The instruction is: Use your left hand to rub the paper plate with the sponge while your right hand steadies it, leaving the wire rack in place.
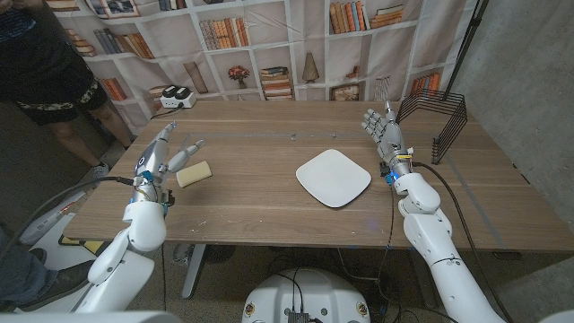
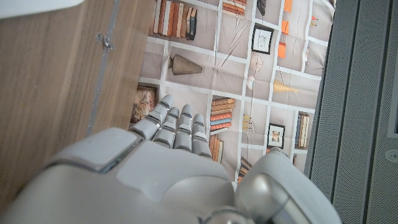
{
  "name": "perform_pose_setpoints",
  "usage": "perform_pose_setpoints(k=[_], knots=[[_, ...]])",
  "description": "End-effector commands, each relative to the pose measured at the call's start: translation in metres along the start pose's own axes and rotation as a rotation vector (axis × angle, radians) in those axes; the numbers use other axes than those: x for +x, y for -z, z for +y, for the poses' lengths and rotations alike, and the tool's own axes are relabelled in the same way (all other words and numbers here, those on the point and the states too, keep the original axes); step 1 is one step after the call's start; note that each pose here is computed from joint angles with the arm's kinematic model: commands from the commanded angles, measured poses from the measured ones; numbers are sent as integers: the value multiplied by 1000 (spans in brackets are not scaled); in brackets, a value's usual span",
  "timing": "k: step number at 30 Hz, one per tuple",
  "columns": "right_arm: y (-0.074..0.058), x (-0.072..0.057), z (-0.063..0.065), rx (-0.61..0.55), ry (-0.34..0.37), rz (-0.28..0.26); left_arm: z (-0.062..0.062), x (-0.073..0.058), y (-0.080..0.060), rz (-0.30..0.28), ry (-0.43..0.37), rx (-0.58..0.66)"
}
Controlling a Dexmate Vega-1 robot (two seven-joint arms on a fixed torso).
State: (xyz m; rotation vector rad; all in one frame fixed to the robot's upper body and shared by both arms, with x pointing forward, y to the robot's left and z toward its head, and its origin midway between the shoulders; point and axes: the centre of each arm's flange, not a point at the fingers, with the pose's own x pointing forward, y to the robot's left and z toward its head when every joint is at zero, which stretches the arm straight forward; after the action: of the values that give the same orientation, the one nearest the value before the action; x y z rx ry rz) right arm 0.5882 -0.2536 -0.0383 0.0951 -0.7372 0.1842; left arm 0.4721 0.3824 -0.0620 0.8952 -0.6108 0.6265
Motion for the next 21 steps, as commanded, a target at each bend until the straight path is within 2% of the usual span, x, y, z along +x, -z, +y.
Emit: perform_pose_setpoints(k=[1,7,18,21], knots=[[2,-1,3,14,2,-7,9,-2,-3,28,7,156],[3,-2,4,20,6,-5,10,0,-4,41,40,215],[6,5,6,28,1,8,11,4,-8,69,98,303],[7,6,5,24,-1,7,10,5,-14,83,89,389]])
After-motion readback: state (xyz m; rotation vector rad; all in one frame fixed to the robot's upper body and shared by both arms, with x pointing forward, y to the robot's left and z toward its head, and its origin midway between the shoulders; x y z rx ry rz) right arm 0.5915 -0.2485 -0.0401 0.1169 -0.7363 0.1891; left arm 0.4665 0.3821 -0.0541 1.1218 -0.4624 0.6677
